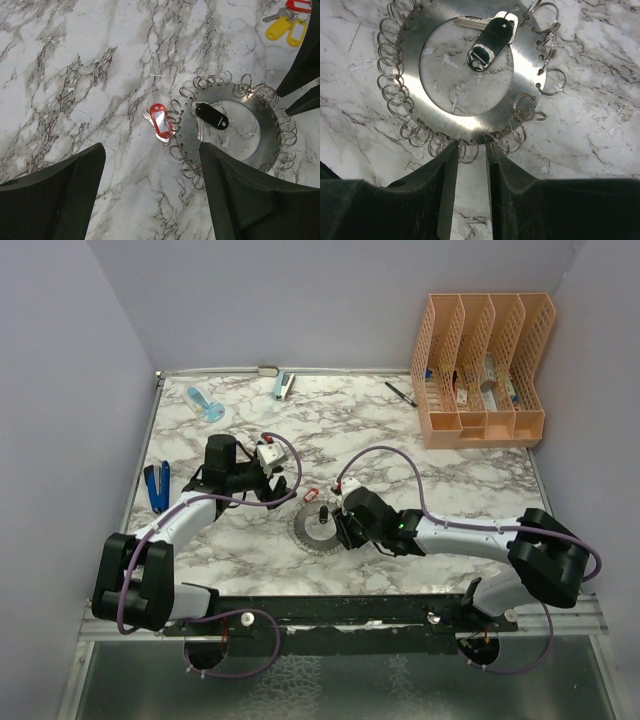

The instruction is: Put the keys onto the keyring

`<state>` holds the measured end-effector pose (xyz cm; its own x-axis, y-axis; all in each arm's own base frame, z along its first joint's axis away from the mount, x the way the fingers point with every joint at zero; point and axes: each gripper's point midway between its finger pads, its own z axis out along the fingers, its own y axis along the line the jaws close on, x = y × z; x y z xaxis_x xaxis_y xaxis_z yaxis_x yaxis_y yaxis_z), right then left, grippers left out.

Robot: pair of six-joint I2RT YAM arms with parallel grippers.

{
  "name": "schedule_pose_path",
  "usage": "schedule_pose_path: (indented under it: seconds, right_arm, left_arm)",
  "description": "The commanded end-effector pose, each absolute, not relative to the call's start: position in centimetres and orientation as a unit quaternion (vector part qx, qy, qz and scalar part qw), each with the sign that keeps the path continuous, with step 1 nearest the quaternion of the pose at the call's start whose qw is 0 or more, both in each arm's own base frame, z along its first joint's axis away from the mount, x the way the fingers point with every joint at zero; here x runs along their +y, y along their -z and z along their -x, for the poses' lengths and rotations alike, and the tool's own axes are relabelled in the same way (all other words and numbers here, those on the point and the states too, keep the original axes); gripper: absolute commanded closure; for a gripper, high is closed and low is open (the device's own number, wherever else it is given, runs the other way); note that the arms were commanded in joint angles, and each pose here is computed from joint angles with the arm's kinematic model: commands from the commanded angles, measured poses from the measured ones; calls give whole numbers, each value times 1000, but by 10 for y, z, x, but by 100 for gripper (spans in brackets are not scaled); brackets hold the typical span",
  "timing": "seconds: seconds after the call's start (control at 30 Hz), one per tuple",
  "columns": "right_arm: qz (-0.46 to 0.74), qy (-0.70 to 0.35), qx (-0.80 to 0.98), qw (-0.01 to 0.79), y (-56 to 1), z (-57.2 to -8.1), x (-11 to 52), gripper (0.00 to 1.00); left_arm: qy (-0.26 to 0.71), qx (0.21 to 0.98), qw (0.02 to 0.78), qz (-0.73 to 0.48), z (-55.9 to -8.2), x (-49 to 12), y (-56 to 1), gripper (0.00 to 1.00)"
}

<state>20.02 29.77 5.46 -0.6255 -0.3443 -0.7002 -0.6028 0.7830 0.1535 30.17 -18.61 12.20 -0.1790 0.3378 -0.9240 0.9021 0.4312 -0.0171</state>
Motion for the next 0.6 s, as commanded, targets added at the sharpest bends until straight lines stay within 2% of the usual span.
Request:
schedule_pose_path:
  seconds: [0.0, 0.57]
  right_arm:
    - [297, -216, 867, 336, -56, -200, 316, 71]
    - [296, -179, 867, 357, -54, -220, 316, 68]
  left_arm:
    - [316, 693, 466, -451, -300, -192, -127, 21]
    - [319, 697, 458, -450, -300, -192, -123, 21]
